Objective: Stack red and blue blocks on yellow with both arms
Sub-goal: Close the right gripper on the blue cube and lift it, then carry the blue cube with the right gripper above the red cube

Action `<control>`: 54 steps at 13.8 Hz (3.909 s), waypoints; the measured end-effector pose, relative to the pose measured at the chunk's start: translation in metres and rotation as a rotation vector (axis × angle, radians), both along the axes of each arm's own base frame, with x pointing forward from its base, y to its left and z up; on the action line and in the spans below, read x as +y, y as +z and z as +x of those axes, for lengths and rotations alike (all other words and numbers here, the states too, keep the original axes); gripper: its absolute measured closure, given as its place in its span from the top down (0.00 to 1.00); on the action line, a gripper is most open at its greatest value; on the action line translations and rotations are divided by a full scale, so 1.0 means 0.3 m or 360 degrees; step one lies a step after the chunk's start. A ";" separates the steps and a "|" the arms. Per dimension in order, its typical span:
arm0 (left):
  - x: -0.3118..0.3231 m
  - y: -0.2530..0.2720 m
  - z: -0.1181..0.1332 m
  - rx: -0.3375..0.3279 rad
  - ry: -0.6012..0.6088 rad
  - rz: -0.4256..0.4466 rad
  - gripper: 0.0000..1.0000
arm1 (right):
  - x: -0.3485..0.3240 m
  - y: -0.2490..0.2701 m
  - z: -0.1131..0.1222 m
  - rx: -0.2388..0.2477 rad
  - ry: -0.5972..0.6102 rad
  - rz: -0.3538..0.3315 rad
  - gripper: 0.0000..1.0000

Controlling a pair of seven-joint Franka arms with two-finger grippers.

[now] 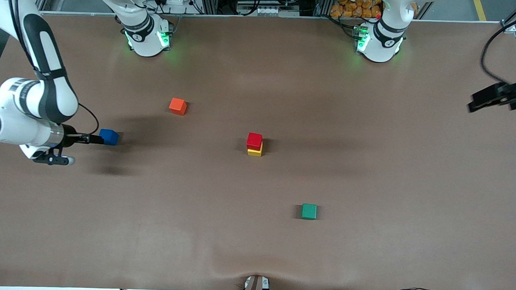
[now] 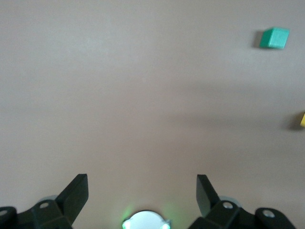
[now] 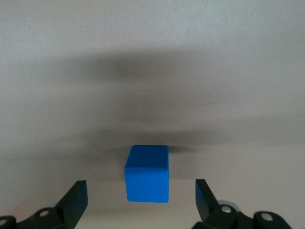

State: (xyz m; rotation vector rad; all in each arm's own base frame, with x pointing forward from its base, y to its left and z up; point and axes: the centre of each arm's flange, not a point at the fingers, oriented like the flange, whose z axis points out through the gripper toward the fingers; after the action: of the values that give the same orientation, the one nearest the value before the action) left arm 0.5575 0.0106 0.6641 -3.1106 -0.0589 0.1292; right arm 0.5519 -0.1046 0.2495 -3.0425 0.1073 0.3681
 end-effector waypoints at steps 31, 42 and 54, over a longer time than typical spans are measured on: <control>-0.173 0.041 -0.180 -0.0096 0.0069 0.0049 1.00 | 0.156 0.044 -0.010 0.0203 0.0192 0.0108 0.56; -0.233 0.012 -0.213 -0.0016 -0.0063 0.0056 1.00 | 0.632 0.751 0.182 0.0146 0.0168 0.0144 0.56; -0.230 -0.008 -0.211 -0.0037 -0.0093 0.0056 1.00 | 1.514 0.904 0.030 -0.0063 -0.0012 0.0112 0.56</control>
State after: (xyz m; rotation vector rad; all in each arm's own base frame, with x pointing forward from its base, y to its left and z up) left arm 0.4943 -0.0583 0.6618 -3.0755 0.0287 0.0896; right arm 0.5610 0.3497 0.5206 -2.9771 0.1016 0.3040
